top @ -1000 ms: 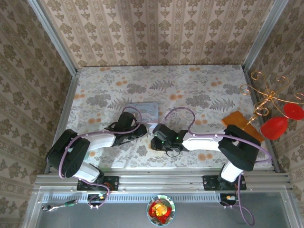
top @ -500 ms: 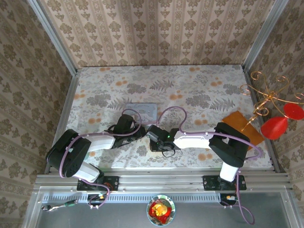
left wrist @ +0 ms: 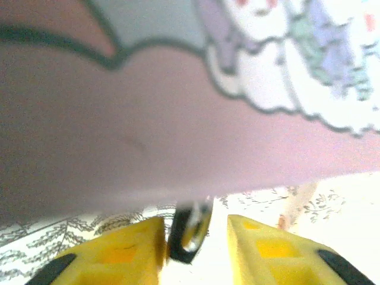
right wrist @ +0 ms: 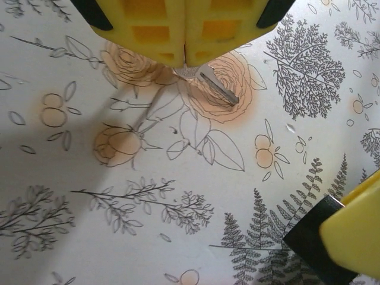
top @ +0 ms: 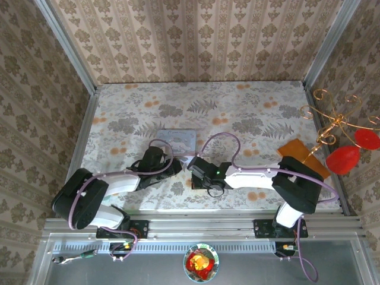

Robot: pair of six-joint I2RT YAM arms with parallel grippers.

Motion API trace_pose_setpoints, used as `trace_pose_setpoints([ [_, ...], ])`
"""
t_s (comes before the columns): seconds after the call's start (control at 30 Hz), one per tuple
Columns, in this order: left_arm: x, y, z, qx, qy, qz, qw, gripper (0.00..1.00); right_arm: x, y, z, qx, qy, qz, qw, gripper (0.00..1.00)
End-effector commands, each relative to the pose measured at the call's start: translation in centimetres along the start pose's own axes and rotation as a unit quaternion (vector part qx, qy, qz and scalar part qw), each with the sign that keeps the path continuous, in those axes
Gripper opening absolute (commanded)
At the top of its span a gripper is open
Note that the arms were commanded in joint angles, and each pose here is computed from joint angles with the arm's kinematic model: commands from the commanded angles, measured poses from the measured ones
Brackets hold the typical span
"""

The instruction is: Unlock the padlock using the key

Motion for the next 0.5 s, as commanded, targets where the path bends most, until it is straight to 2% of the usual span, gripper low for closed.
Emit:
trace_pose_setpoints([
  [0.0, -0.7, -1.3, -0.3, -0.018, 0.008, 0.015, 1.000, 0.39, 0.2, -1.4, -1.5, -0.042, -0.008, -0.015, 0.999, 0.00],
  [0.07, -1.5, -1.9, -0.3, -0.025, 0.041, 0.027, 0.998, 0.44, 0.5, -2.0, -2.0, -0.049, -0.013, -0.033, 0.998, 0.00],
  [0.13, -2.6, -2.5, -0.2, -0.026, 0.102, 0.035, 0.994, 0.48, 0.9, -2.9, -2.6, -0.060, -0.020, -0.055, 0.997, 0.00],
  [0.27, -4.3, -3.8, 0.3, -0.048, 0.202, 0.074, 0.975, 0.51, 1.0, -5.4, -3.9, -0.087, -0.039, -0.078, 0.992, 0.00],
  [0.37, -5.9, -5.2, 0.9, -0.075, 0.277, 0.121, 0.950, 0.51, 1.4, -8.0, -4.8, -0.106, -0.057, -0.102, 0.988, 0.00],
  [0.47, -7.8, -6.6, 1.7, -0.107, 0.353, 0.163, 0.915, 0.50, 1.7, -10.2, -5.5, -0.122, -0.075, -0.113, 0.983, 0.00],
])
Point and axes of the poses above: each hand's point on the last joint's axis, 136 mm out from that joint toward the fingers, its own y axis out along the fingers, its own x axis along the line the jaws close on, z = x × y, the point moved 4 cm from there along -y, back along the fingers, and after that the axes turned 2 degrees about -y, right-handed, at the moved point
